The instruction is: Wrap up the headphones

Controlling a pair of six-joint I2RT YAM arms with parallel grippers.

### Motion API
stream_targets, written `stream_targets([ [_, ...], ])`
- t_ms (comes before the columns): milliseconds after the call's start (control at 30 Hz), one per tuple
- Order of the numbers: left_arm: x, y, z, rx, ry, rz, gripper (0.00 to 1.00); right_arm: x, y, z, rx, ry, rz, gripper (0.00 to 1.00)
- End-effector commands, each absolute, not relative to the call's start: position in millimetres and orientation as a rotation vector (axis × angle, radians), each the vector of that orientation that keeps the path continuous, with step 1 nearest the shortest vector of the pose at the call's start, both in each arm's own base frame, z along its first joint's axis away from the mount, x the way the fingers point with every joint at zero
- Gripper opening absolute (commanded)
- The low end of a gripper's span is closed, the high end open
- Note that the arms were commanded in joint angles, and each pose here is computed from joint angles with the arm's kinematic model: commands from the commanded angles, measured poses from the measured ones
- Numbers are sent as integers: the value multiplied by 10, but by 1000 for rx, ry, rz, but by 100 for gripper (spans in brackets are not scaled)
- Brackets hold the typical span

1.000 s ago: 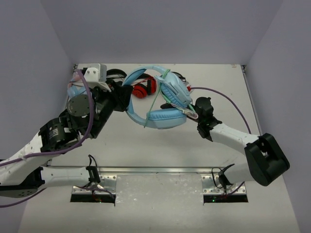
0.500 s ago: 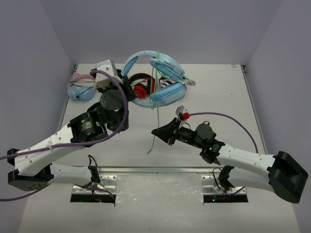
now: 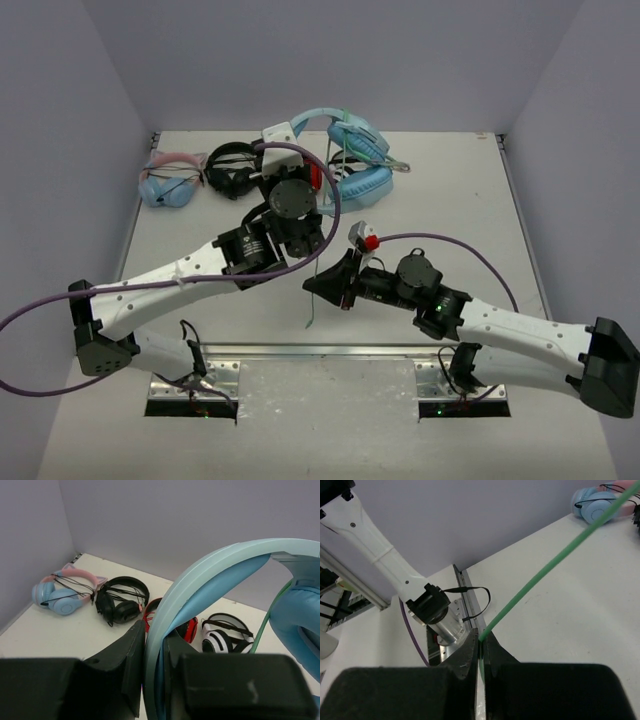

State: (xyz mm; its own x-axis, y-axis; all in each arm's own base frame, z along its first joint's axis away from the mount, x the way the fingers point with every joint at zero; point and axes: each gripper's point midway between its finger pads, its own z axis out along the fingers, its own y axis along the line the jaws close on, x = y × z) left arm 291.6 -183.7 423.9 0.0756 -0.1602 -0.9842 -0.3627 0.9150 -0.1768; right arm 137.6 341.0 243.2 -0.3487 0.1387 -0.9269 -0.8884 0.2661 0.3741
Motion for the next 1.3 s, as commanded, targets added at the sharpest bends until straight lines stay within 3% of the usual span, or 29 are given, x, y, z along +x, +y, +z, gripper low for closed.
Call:
stream_targets([
  [0,2938,-1583,4405,-691,1424,157,0,1288,3378,2421,-772,1570,1240,1],
  [167,3196,-1520,4090,-609,1450,270,0,1332,3139,2570,-735,1583,1146,1],
  [267,3420,-1653,3641,-523,1604,155,0,1439,2982,2483,-762,1681,986,1],
  [400,3548,-1635,3226,-436,1661,183,0,1640,2834,2603,-809,1707,770,1],
  [600,3440,-1617,2477,-390,1787,227,1,1944,2666,2702,-947,1716,438,1],
  [833,3227,-1787,2001,-223,1892,-1,0,2376,2466,2710,-1056,1660,58,1],
  [1000,3038,-1899,1837,-95,1920,-151,0,2703,2359,2835,-1016,1607,-100,2],
  [1267,2868,-1750,1435,-38,2004,-79,0,3031,2366,2966,-990,1574,-227,8],
])
